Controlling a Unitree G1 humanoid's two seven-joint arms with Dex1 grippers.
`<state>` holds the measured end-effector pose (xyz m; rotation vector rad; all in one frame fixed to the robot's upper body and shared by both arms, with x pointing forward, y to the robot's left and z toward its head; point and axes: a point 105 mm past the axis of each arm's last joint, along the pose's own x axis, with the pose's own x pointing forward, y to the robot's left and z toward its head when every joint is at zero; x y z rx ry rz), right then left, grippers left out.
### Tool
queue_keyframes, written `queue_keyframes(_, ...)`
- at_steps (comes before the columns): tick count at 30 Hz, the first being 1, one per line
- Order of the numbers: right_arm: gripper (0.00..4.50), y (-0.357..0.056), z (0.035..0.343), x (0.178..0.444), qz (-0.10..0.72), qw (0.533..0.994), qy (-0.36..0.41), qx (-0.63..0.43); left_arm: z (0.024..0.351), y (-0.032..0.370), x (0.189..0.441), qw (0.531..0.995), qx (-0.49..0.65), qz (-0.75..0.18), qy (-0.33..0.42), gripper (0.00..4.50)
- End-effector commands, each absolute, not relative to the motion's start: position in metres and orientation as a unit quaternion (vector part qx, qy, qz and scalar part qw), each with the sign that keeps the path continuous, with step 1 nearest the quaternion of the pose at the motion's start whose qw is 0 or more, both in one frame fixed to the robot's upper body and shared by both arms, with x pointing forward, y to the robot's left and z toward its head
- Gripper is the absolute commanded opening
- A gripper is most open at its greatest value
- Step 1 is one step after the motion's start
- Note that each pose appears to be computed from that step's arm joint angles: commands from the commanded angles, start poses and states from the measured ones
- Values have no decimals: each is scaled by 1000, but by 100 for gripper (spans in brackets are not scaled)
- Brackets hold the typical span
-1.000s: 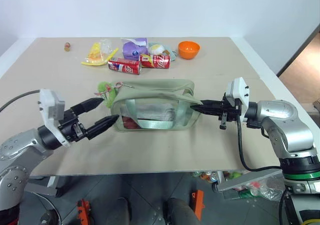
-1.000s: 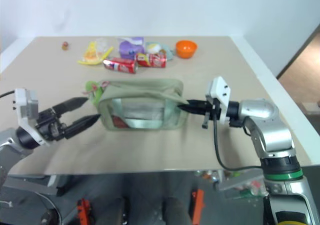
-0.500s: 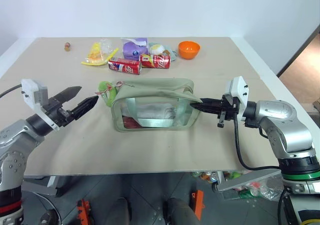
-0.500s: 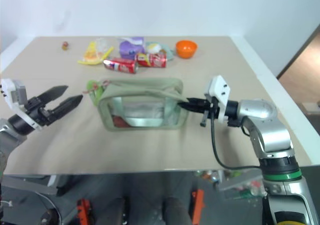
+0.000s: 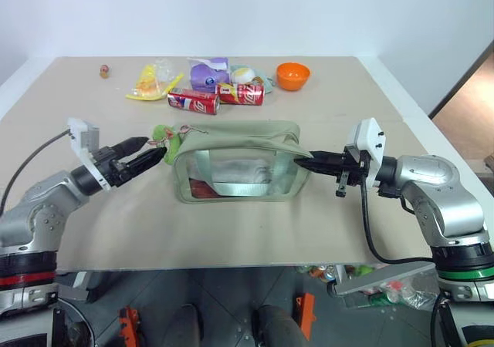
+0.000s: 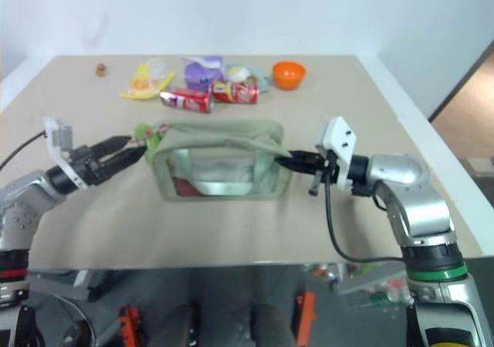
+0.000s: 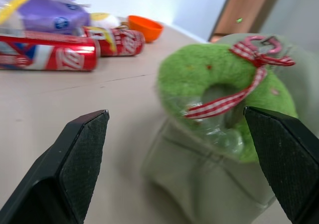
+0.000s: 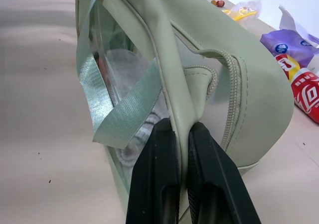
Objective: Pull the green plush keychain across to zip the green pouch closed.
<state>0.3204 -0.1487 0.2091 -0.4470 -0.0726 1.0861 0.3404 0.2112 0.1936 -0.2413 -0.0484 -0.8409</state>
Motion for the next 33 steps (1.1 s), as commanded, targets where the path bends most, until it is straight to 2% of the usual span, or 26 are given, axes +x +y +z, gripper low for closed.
queue_keyframes(1,4,-155,220,317,499,835,-49,-229,207,209,343,899,-105,-423,-49,450)
queue_keyframes(2,4,-156,220,317,498,835,-49,-230,209,208,344,897,-107,-424,-54,450)
queue_keyframes(4,0,-156,220,316,497,835,-48,-230,212,207,345,895,-109,-430,-58,395)
queue_keyframes(7,0,-157,220,317,494,837,-47,-231,211,207,348,894,-107,-431,-58,299)
queue_keyframes(8,0,-158,220,317,493,837,-47,-232,211,206,349,893,-108,-432,-59,248)
queue_keyframes(9,0,-158,220,317,493,837,-47,-232,211,206,349,893,-109,-433,-60,230)
queue_keyframes(15,0,-159,221,318,492,837,-46,-234,215,204,351,895,-105,-426,-75,23)
queue_keyframes(16,0,-159,221,318,493,837,-46,-234,217,204,351,896,-101,-425,-81,2)
queue_keyframes(18,0,-159,222,318,493,837,-46,-234,228,201,350,896,-75,-426,-100,2)
queue_keyframes(20,0,-159,223,318,493,837,-47,-234,249,194,347,890,-47,-433,-132,2)
queue_keyframes(22,0,-159,224,318,493,837,-47,-233,283,180,341,876,-22,-449,-177,2)
queue_keyframes(25,0,-160,224,319,494,836,-45,-234,308,159,336,857,5,-472,-205,2)
queue_keyframes(30,0,-160,222,321,495,835,-41,-238,307,117,330,824,50,-532,-186,2)
queue_keyframes(33,0,-158,222,321,496,834,-44,-238,292,99,336,814,70,-555,-154,2)
